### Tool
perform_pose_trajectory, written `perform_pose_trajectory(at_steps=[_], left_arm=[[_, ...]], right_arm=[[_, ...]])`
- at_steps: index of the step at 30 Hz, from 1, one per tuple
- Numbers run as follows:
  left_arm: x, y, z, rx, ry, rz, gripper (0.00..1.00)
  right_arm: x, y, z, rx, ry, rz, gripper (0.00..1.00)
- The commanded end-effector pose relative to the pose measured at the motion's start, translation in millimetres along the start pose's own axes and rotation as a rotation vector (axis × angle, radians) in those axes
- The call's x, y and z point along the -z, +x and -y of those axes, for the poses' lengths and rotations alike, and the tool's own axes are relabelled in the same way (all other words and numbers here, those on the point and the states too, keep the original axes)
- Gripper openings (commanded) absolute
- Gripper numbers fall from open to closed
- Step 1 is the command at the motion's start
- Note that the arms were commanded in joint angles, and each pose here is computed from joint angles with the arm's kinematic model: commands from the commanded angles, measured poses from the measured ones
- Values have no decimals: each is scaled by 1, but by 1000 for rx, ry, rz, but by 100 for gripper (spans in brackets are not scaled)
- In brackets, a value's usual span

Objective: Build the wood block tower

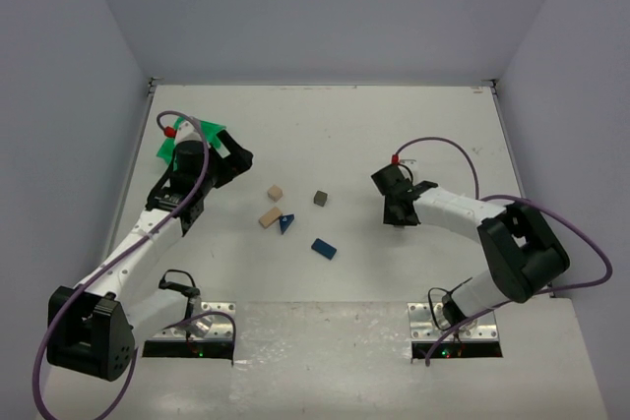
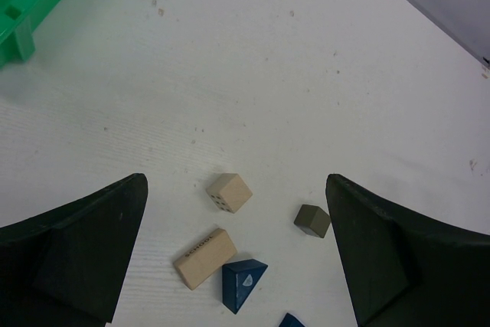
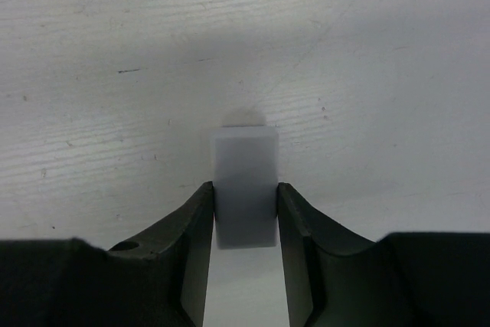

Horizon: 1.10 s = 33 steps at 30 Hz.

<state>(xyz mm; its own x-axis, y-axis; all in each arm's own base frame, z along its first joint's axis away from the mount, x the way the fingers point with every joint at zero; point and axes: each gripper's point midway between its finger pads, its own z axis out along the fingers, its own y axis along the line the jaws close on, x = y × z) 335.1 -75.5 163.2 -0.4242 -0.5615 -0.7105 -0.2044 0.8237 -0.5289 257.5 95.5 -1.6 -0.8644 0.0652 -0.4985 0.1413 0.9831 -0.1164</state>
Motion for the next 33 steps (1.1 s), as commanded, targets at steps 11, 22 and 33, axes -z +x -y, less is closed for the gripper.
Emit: perform_pose_trajectory(at_steps=[11,22,33], left_arm=[[14,-10,13,12,54,45,100],[15,-17,12,3,49,77,100],[18,-12,13,6,70,70,100]], right_arm=[[55,-60,-3,18,-117,213,96],[125,-34,-82,401,-586,350,99],[124,22,-185,730,-672,307,99]])
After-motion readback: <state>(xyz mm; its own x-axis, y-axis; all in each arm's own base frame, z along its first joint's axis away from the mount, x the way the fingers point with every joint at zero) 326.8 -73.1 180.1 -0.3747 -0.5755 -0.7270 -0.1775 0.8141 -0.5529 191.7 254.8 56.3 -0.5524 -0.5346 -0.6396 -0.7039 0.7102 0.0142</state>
